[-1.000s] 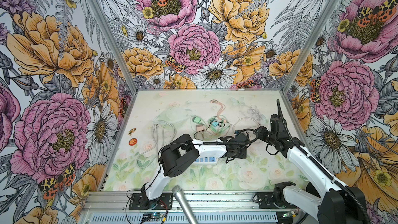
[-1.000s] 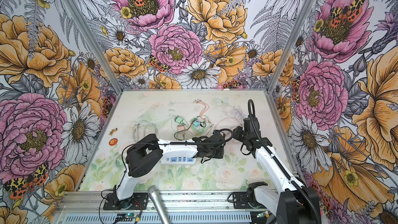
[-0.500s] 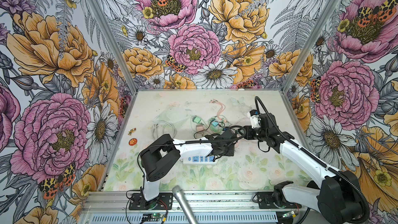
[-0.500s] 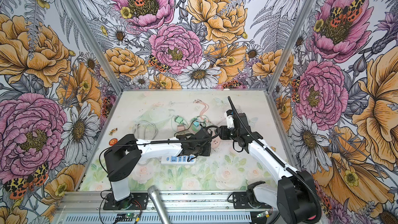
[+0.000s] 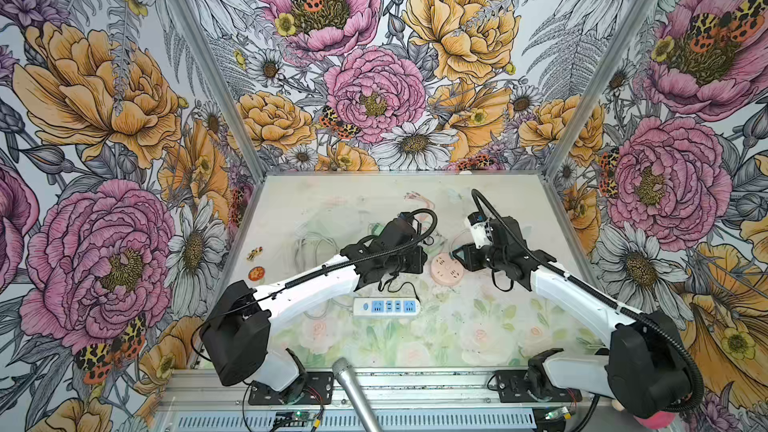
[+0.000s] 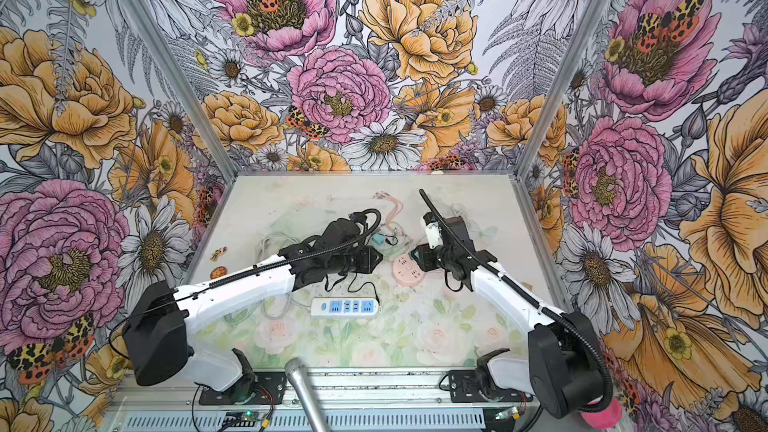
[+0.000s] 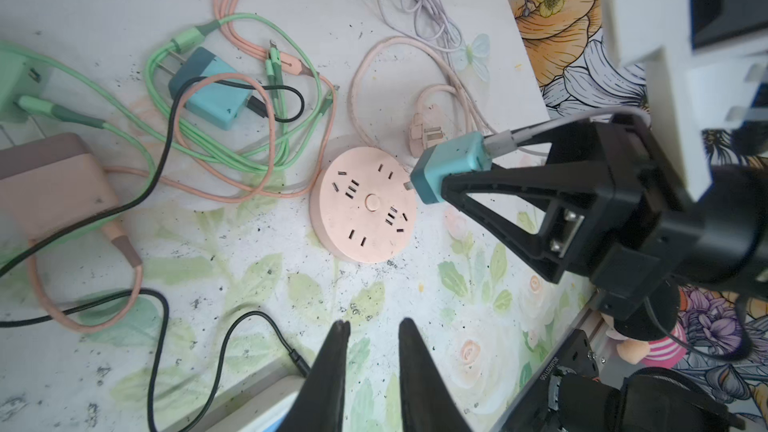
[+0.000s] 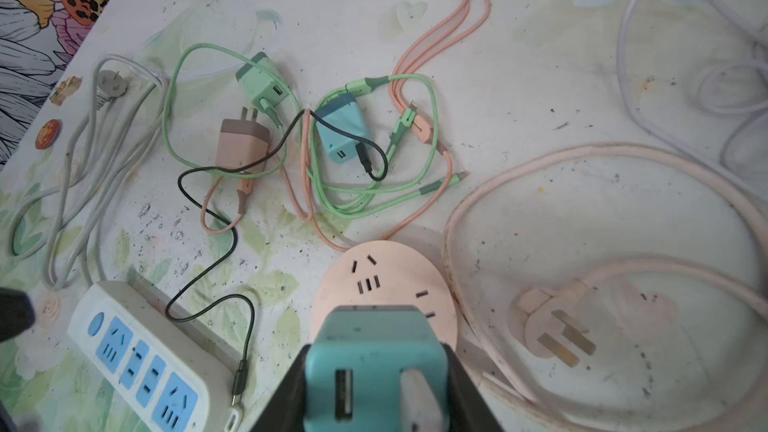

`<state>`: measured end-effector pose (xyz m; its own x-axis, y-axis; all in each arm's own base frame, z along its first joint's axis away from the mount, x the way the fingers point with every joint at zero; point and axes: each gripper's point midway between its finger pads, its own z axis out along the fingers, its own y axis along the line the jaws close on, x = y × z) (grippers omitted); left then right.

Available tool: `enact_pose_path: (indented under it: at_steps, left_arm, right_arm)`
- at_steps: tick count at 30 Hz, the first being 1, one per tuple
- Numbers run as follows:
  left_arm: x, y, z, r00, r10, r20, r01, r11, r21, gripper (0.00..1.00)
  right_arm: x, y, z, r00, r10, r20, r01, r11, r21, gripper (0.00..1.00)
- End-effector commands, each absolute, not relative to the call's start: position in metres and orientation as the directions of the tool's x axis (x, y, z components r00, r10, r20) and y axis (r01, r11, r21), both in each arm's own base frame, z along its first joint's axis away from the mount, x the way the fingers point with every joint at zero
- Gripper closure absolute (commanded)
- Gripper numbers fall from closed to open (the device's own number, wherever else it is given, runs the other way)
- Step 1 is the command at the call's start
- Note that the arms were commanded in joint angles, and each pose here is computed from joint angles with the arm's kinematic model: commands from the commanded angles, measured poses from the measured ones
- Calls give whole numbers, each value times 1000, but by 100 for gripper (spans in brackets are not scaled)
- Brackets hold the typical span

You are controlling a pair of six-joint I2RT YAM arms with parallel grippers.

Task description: Insert the plug

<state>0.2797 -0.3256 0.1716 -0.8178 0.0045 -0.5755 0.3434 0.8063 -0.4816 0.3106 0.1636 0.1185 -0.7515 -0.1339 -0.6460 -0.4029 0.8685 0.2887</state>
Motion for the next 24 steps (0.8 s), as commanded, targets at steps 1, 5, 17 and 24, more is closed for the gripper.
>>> enact_pose_path:
  at_steps: [1,5,17,24]
  left_arm:
    - [279,-318,171,-814,29,-580,365,802,-473,75]
    - [280,-318,169,-816,34,-577,367,802,-471,75]
    - [283,-324,164,-818,53,-573,377,801,-464,76]
    - [283,-324,164,-817,59,-574,382,800,-462,76]
  right_arm:
    - [308,160,116,-733,-144,-664,-395,886,244,100]
    - [307,158,107,-746,-144,-650,-371,901,226,100]
    - [303,160,90,-768,-163,-620,-337,925,174,100]
    - [300,166,86,-770,-177,-614,-356,917,182,100]
